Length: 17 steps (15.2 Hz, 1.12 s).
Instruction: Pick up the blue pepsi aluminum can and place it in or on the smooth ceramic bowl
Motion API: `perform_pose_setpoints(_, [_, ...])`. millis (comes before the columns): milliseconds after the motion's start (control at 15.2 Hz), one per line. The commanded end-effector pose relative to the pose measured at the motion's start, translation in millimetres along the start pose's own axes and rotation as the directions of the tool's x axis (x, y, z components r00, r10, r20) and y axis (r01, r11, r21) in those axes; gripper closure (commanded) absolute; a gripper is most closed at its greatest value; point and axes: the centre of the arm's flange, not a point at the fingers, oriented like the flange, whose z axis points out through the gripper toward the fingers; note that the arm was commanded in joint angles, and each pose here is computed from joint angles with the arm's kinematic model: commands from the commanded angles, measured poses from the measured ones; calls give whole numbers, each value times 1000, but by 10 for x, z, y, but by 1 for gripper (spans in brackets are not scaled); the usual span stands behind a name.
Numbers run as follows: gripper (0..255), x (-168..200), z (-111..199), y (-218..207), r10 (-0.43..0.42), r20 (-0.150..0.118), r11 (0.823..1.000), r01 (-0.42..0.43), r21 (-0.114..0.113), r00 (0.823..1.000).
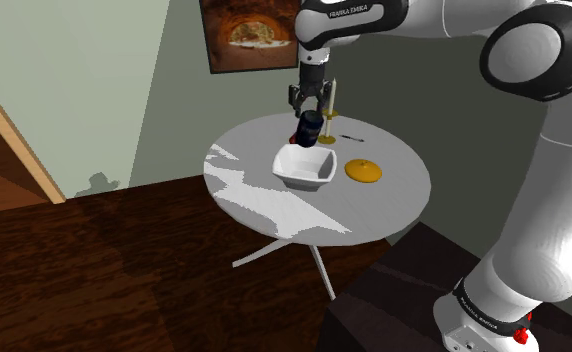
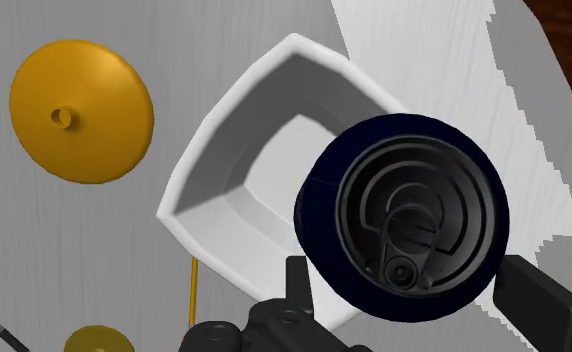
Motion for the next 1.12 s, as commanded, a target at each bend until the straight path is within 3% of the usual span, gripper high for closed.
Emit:
perform_pose_setpoints(0, [255,242,-64,97,0,-1,1000,0,0,1000])
perform_pose_setpoints(132, [255,503,-125,208,0,-1,1000,0,0,1000])
perform_pose_setpoints(1056, [255,504,614,210,0,-1,1000,0,0,1000])
